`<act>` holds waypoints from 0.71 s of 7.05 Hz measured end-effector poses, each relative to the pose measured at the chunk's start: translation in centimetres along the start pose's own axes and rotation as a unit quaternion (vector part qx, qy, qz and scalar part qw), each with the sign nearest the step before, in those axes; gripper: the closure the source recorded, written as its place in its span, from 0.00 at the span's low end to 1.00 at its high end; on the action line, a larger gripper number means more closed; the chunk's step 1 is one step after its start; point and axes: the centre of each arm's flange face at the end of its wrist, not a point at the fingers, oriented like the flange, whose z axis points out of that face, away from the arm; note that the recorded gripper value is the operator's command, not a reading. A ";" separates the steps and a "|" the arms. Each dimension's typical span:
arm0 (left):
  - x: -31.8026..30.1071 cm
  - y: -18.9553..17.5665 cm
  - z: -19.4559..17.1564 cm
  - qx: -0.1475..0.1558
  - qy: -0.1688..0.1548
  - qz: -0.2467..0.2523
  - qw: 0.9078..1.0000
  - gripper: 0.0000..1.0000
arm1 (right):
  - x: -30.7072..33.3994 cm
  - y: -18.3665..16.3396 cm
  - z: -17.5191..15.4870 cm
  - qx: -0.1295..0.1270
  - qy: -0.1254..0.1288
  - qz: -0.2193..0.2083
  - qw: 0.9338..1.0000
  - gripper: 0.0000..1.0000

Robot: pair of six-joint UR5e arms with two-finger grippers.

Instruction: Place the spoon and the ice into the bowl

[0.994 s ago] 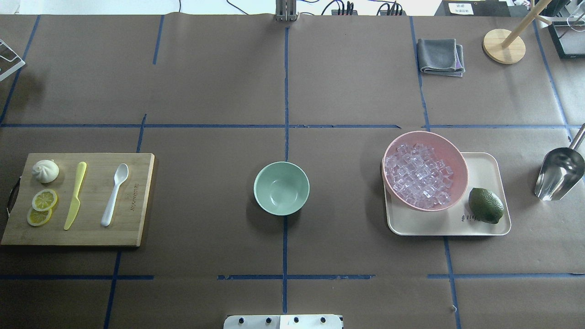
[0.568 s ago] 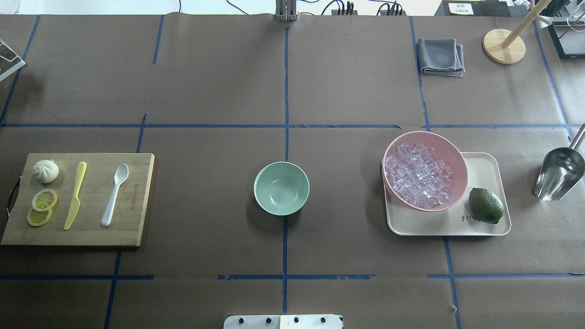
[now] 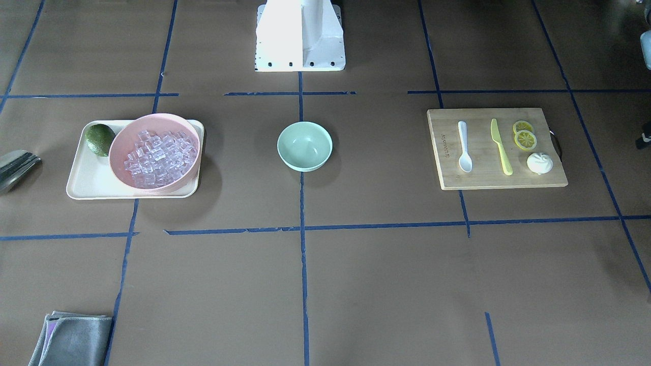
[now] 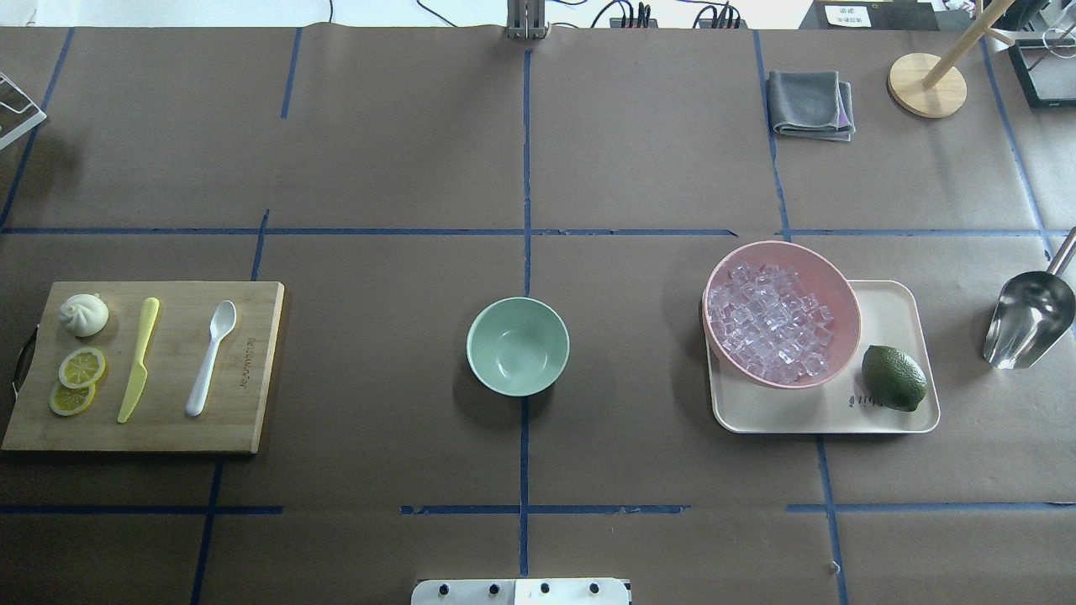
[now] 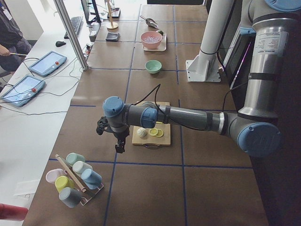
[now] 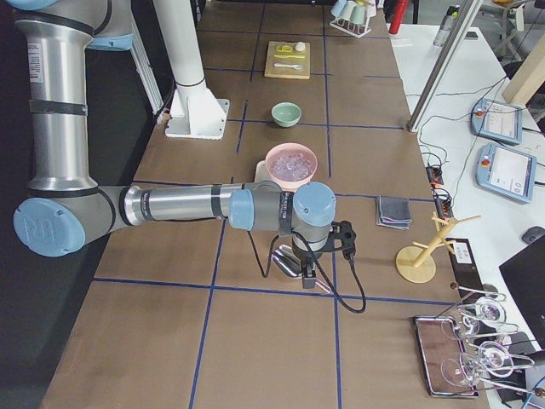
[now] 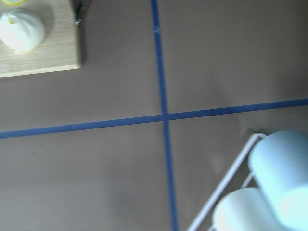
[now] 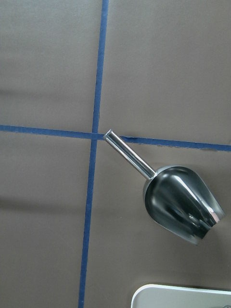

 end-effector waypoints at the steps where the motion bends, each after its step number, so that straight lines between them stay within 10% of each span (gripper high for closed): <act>1: 3.6 -0.1 -0.3 0.003 0.005 -0.004 1.000 0.00 | 0.0 0.0 0.1 0.000 0.000 0.000 1.000 0.00; 5: 17.5 1.4 1.5 -0.019 0.031 -0.075 0.996 0.00 | -0.6 0.0 0.0 0.002 -0.021 0.004 1.000 0.00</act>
